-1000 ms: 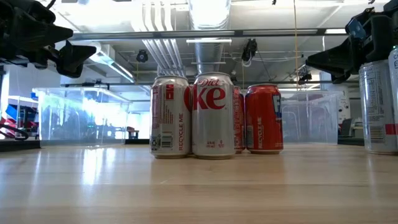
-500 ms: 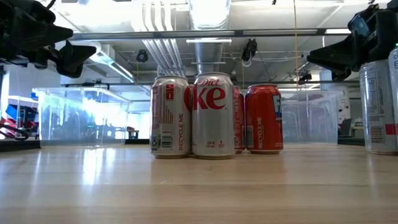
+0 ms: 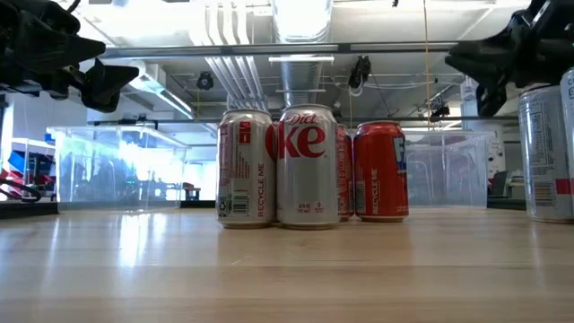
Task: Sort soda cans
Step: Move the transparent bin to the top center of the table
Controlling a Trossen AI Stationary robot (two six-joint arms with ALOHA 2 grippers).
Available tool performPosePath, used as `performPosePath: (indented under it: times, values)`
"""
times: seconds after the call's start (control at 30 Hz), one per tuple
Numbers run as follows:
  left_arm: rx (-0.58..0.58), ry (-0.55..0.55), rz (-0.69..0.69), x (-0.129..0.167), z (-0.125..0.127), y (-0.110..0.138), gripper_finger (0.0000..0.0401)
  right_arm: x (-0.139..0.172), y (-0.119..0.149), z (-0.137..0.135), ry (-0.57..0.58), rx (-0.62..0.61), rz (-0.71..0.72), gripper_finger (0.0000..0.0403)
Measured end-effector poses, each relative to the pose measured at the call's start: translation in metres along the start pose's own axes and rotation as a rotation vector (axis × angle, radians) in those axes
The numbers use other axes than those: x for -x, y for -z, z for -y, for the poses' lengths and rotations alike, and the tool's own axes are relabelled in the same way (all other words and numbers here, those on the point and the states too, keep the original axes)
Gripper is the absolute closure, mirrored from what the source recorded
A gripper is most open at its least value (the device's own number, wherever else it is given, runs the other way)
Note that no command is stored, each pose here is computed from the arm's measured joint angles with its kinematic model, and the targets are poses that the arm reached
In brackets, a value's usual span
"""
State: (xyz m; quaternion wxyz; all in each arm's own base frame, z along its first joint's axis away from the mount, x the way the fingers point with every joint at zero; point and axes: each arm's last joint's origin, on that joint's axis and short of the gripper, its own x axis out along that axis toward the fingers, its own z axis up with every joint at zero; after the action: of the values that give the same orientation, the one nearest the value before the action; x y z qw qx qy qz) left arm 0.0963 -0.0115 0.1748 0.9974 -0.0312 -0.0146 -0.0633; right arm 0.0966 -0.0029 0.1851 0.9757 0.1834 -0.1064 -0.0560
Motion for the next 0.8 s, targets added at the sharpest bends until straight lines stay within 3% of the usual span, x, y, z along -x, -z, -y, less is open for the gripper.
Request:
performPosePath:
  times: [0.07, 0.2, 0.4, 0.53, 0.67, 0.8]
  values:
    - [0.0, 0.0, 0.0, 0.0, 0.0, 0.0, 0.0141, 0.0, -0.002, 0.0, -0.001, -0.007, 0.016, 0.0341]
    - [0.0, 0.0, 0.0, 0.0, 0.0, 0.0, 0.0141, -0.001, -0.017, -0.002, 0.127, -0.129, 0.071, 0.0327]
    - [0.0, 0.0, 0.0, 0.0, 0.0, 0.0, 0.0141, -0.005, -0.076, -0.024, 0.159, -0.073, 0.071, 0.0288]
    - [0.0, 0.0, 0.0, 0.0, 0.0, 0.0, 0.0141, -0.016, -0.107, -0.037, 0.209, 0.112, -0.018, 0.0258]
    - [0.0, 0.0, 0.0, 0.0, 0.0, 0.0, 0.0141, -0.036, -0.127, -0.045, 0.326, 0.064, -0.057, 0.0228]
    - [0.0, 0.0, 0.0, 0.0, 0.0, 0.0, 0.0141, -0.072, -0.124, -0.051, 0.378, 0.108, -0.235, 0.0205]
